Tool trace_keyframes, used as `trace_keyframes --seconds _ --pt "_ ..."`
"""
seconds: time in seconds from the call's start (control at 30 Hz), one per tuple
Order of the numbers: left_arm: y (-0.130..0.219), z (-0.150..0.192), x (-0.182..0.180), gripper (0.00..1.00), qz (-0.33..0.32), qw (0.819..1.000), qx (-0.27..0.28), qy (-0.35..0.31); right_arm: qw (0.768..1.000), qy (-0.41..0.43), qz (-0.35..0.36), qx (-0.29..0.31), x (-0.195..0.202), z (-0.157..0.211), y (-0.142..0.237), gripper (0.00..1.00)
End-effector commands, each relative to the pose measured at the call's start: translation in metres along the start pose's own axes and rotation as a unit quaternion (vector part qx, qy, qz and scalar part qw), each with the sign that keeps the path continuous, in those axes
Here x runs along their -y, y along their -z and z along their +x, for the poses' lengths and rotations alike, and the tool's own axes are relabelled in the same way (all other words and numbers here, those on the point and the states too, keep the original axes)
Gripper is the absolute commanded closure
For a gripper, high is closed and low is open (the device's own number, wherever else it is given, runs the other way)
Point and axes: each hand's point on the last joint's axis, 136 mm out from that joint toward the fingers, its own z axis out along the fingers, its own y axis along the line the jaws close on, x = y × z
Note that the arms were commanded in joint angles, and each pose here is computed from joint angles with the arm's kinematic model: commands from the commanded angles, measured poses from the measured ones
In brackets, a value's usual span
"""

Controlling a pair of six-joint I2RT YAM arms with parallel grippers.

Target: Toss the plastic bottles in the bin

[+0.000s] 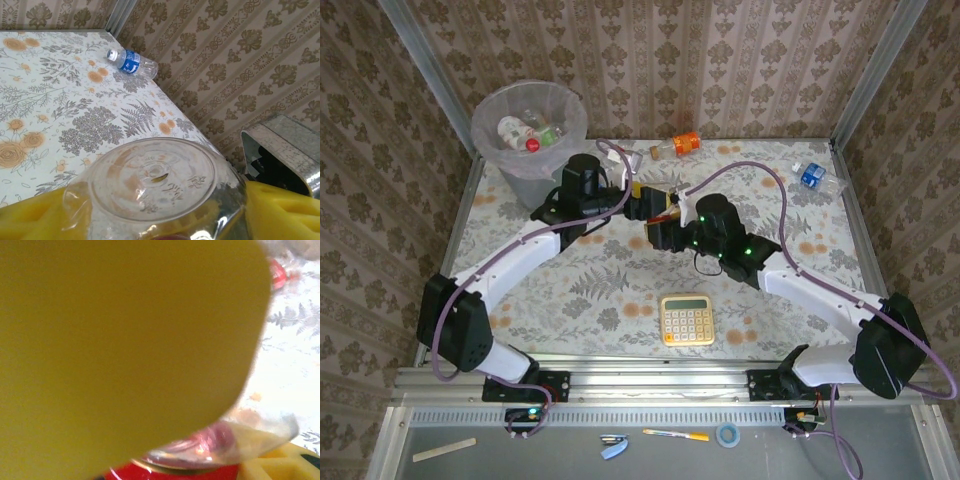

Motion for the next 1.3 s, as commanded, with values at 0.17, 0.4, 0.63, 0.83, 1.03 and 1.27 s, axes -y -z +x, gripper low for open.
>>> trace_keyframes --seconds 0.17,0.4,0.63,0.83,1.03,1.27 --pt "-0.006 -0.008 -0.006 0.57 -0.008 1.000 0.011 -0.004 0.997 0.025 -0.071 0.015 -0.037 -0.011 0.010 0.68" --pt "-0.004 -0.006 -0.006 0.72 -0.009 1.000 0.009 -0.006 0.997 0.022 -0.067 0.013 -0.036 -0.011 0.009 0.60" --pt "-0.002 -0.007 -0.006 0.75 -0.011 1.000 0.010 -0.011 0.998 0.019 -0.063 0.006 -0.034 -0.009 0.007 0.42" --pt "0.001 -0.006 -0.007 0.77 -0.014 1.000 0.006 -0.013 0.998 0.017 -0.053 0.004 -0.030 -0.008 0.006 0.27" --pt "0.007 -0.009 -0.008 0.78 -0.020 1.000 0.010 -0.017 0.999 0.014 -0.046 0.000 -0.026 -0.005 0.005 0.16" --pt "0.018 -0.014 -0.012 0.78 -0.034 0.999 0.019 -0.023 0.999 0.012 -0.045 -0.011 -0.023 0.002 0.002 0.01"
